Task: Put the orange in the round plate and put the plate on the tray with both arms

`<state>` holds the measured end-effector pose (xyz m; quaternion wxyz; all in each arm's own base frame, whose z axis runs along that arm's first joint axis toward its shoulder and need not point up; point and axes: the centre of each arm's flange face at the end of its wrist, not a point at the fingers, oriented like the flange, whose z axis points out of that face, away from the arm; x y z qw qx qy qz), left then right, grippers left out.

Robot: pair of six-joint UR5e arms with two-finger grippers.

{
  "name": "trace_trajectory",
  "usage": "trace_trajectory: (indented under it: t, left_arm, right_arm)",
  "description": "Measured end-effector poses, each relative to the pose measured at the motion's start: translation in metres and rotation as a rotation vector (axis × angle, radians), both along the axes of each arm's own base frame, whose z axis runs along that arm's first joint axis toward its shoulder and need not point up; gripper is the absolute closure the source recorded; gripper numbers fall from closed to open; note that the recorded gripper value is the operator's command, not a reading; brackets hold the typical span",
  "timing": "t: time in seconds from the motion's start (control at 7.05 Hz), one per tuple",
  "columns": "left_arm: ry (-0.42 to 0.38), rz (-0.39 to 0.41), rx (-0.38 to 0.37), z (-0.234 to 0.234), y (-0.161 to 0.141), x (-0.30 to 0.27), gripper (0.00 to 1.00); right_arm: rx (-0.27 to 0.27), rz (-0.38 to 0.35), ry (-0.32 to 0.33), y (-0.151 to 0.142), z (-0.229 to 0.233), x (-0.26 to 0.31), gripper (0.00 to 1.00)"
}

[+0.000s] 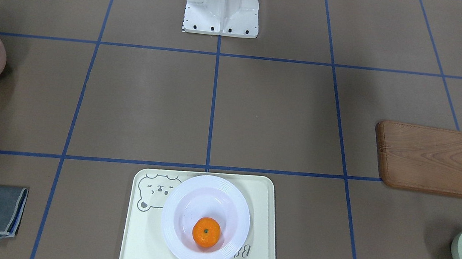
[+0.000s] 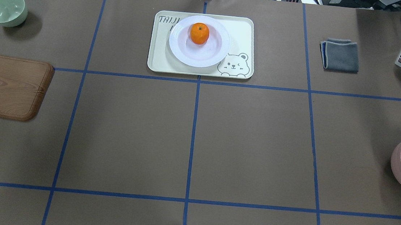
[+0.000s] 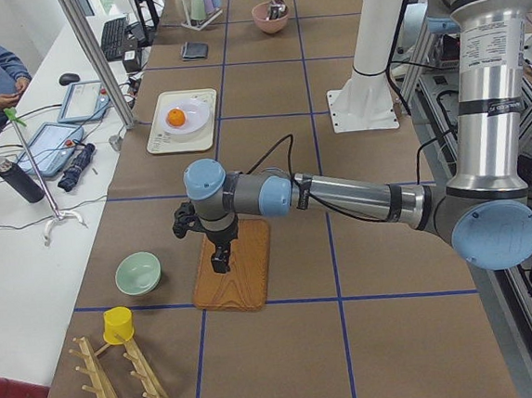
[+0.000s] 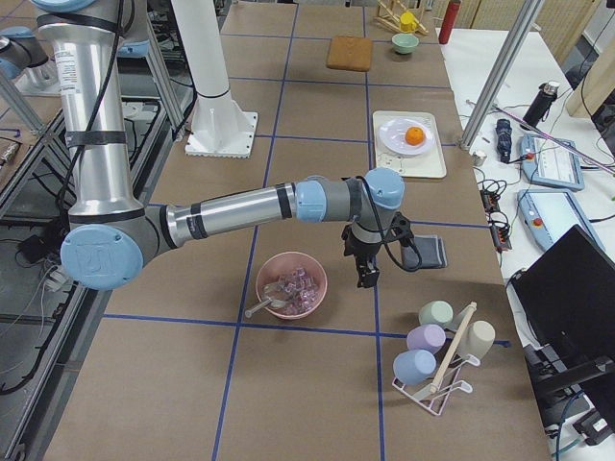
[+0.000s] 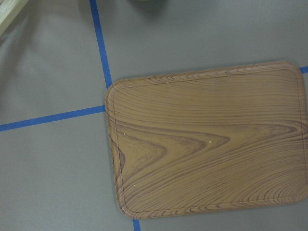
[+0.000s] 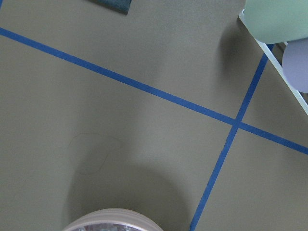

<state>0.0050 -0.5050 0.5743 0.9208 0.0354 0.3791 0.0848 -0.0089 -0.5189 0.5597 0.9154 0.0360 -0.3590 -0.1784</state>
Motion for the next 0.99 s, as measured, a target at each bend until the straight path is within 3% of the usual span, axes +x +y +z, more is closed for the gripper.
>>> trace_trajectory:
  t: [0.71,0.99]
  left_arm:
    - [-0.003,0.061,-0.016,-0.006,-0.002,-0.008,0.02]
    - [-0.002,0.070,0.007,-0.006,-0.003,-0.014,0.02]
  right_arm:
    - [-0.136,0.130,0.004,0.003,0.010,-0.001,0.00]
    - [-0.146,0.148,0.004,0.004,0.007,-0.001,0.00]
